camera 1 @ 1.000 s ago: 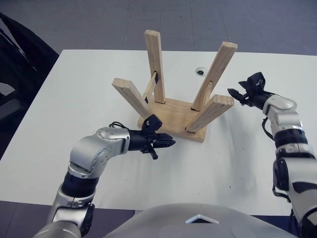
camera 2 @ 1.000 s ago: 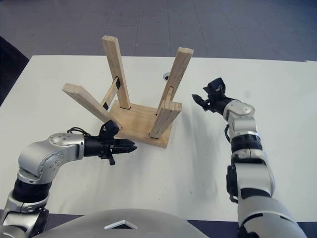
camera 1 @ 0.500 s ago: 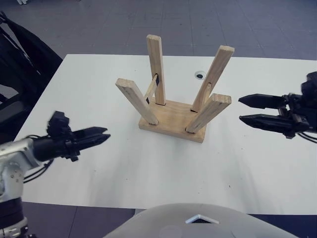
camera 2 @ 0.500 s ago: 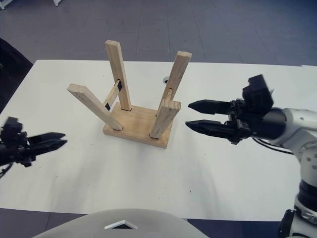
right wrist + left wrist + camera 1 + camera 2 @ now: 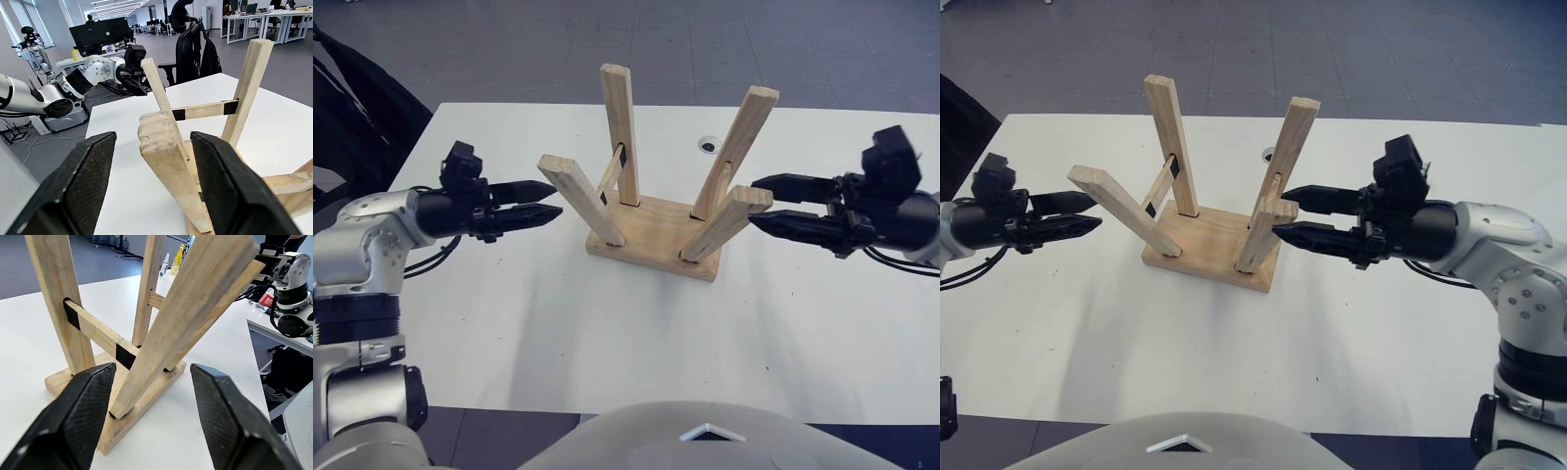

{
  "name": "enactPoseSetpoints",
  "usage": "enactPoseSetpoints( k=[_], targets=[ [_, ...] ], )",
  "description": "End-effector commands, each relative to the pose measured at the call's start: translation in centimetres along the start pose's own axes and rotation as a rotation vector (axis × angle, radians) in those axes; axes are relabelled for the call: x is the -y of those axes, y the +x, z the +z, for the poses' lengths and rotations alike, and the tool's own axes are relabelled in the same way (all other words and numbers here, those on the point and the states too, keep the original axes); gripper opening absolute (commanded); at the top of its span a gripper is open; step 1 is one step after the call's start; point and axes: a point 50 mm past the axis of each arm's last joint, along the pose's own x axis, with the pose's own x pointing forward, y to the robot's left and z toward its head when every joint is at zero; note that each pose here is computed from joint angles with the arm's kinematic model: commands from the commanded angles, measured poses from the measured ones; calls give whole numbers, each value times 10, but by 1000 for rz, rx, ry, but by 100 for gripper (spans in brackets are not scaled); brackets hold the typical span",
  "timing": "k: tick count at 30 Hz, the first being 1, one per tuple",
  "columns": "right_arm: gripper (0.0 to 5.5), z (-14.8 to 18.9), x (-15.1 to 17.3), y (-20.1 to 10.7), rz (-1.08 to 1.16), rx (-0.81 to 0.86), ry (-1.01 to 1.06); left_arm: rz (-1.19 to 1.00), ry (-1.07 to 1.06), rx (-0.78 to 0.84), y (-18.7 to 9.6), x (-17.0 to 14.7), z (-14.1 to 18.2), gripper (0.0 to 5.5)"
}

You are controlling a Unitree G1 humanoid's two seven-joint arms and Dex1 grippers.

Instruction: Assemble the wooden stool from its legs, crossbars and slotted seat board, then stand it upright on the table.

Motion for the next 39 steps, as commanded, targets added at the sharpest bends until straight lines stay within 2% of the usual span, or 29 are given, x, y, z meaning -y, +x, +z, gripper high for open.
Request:
enactPoseSetpoints(
  k=[1,8,10,15,20,23,26,27,28,30,31,32,33,35,37,39],
  targets=[
    [277,-10,4,9,17,-27,-8,-44,26,15,16,-6,11,282],
    [277,-23,20,18,-10,-36,-15,-156,-14,30,20,0,17,282],
    [252,-25,23,20,-14,-37,-19,-199,-29,22,19,4,16,285],
    [166,-23,25,14,7,-30,-26,-271,-38,46,14,18,24,211],
    [149,-7,13,0,118,-10,39,-386,-103,-80,4,49,11,165],
    [148,19,6,-10,211,15,158,-479,-164,-53,-7,72,33,155],
    [128,45,35,-8,162,103,382,-429,-259,96,-4,53,62,147],
    [121,44,51,0,96,89,471,-394,-356,163,3,37,67,126],
    [118,41,64,7,30,56,547,-379,-445,200,12,25,68,117],
    [116,10,100,33,-188,-42,730,-235,-688,239,41,-14,49,105],
    [116,-8,113,45,-270,-87,798,-156,-771,207,55,-27,35,141],
    [155,-25,121,60,-304,-121,842,-87,-832,177,66,-36,20,164],
    [168,-38,125,71,-302,-127,884,-33,-851,156,73,-41,9,172],
    [222,-56,135,81,-362,-95,946,70,-858,194,74,-54,2,212],
    [260,-68,146,75,-451,-61,951,149,-855,278,66,-65,9,216],
    [260,-64,154,62,-476,33,948,188,-836,344,55,-72,19,216]
  ],
)
